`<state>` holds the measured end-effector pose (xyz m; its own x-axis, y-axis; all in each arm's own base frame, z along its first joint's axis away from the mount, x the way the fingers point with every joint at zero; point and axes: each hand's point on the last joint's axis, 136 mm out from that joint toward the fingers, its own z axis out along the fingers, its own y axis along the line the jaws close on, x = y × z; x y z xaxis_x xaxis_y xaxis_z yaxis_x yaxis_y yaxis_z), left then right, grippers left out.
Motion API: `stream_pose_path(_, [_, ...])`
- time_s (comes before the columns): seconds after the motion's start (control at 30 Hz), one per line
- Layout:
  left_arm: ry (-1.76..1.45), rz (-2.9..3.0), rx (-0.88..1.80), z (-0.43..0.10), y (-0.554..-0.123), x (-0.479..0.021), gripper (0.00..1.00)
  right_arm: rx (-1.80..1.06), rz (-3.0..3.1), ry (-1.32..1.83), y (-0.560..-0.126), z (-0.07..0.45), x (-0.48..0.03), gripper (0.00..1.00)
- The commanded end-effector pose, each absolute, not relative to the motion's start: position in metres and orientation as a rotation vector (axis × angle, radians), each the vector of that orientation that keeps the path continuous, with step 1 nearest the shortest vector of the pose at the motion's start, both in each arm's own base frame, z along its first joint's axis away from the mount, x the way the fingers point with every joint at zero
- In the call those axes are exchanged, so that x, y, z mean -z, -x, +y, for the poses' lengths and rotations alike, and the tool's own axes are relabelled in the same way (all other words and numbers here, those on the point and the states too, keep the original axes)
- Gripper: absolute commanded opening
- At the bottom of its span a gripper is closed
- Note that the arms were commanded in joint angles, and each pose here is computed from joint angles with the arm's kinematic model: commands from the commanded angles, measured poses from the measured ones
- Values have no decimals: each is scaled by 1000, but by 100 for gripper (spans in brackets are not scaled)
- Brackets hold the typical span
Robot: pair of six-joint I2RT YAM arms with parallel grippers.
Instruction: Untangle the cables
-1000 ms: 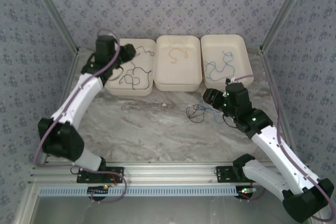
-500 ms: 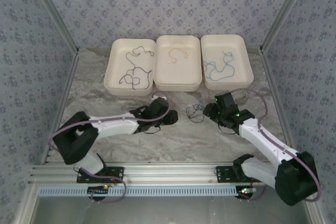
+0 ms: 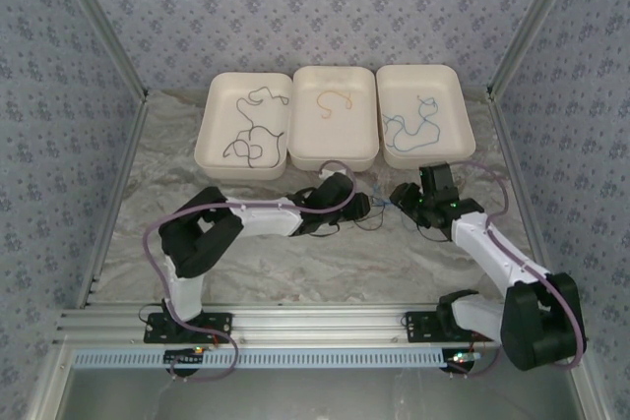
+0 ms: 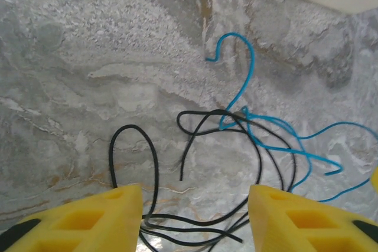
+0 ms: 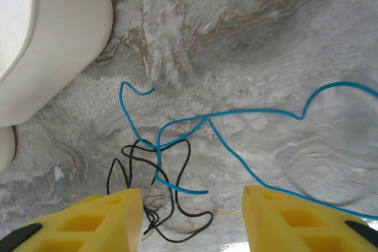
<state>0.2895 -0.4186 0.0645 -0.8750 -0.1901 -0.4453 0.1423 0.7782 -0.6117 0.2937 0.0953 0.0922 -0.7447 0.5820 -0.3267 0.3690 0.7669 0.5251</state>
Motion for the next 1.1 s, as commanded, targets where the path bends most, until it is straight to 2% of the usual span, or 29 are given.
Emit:
stream_pose_path(0.0, [47,2475,893,-422,-291,-57,48,-682,2533,-699,-290,108,-89,49])
stream_pose_path(0.2, [37,2498,886,-425,-287,-40,30,-753,2371,-996,-283,108,-101,53])
stream_pose_path(0.33, [48,2497,892,-425,-282,-33,25,-804,2237,-1181,-285,104,-109,56])
stream_pose_path(0.6, [47,2489,895,-425,-279,-34,14,-882,2149,-1473,-293,111,-88,54])
stream_pose_path(0.8, [44,2485,899,-426,-276,-34,12,-831,2087,-1557,-299,103,-77,49])
stream_pose_path(1.0, [47,2482,905,-425,-274,-34,9,-867,2076,-1581,-320,106,-67,38])
stream_pose_path(1.07, [46,2479,906,-425,-274,-36,8,-874,2091,-1582,-324,110,-65,30])
